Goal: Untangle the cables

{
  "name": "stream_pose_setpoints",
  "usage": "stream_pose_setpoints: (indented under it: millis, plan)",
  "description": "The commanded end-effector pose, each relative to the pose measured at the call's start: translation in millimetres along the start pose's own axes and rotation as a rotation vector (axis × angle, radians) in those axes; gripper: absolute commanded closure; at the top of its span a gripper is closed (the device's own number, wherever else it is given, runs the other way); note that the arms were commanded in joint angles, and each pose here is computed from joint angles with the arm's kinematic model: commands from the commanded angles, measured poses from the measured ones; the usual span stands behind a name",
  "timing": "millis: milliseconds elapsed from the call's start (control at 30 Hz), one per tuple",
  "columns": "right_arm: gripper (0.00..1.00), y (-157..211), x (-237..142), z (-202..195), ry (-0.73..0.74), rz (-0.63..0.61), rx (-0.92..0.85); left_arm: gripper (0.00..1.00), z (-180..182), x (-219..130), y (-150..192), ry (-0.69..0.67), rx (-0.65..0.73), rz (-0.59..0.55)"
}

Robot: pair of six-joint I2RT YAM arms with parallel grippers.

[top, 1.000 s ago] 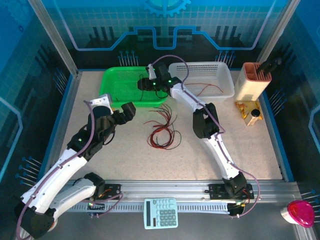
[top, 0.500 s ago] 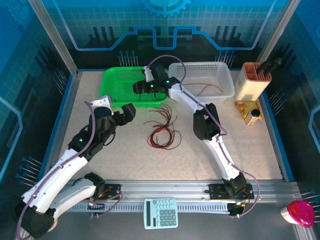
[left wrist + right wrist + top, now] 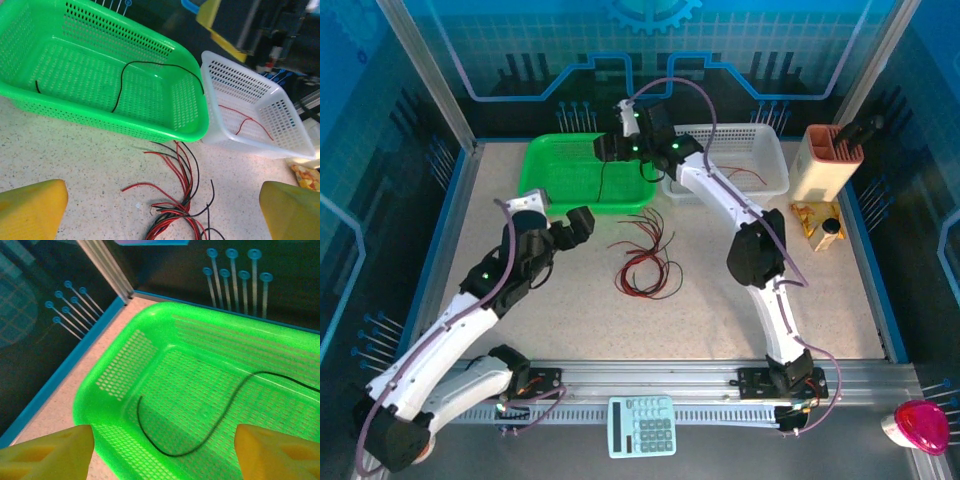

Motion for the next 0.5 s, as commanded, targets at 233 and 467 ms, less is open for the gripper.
stream_pose_setpoints:
  millis: [233,467]
  plan:
    - [0.20,11.4,-92.3,-27.1,0.171,-0.079,0.034,0.01,-44.2,77.9,-18.9,-0.013,0.114,0.207]
    - [0.01,41.9,-136.2,-44.3,0.265,-0.049,0.081,0.01,-75.5,161.1,-30.3,-0.053,0.204,0.269]
Point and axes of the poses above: each hand's point on the last joint's axis, 136 mm out from that joint toward the fingers, its own x axis out along the fingers, its own z axis along the line the jaws close on, y = z × x, the point moved 10 cm from there along -x, back along the fingers, and after that the axes turned 1 degree about -x, right-handed, at the moved point
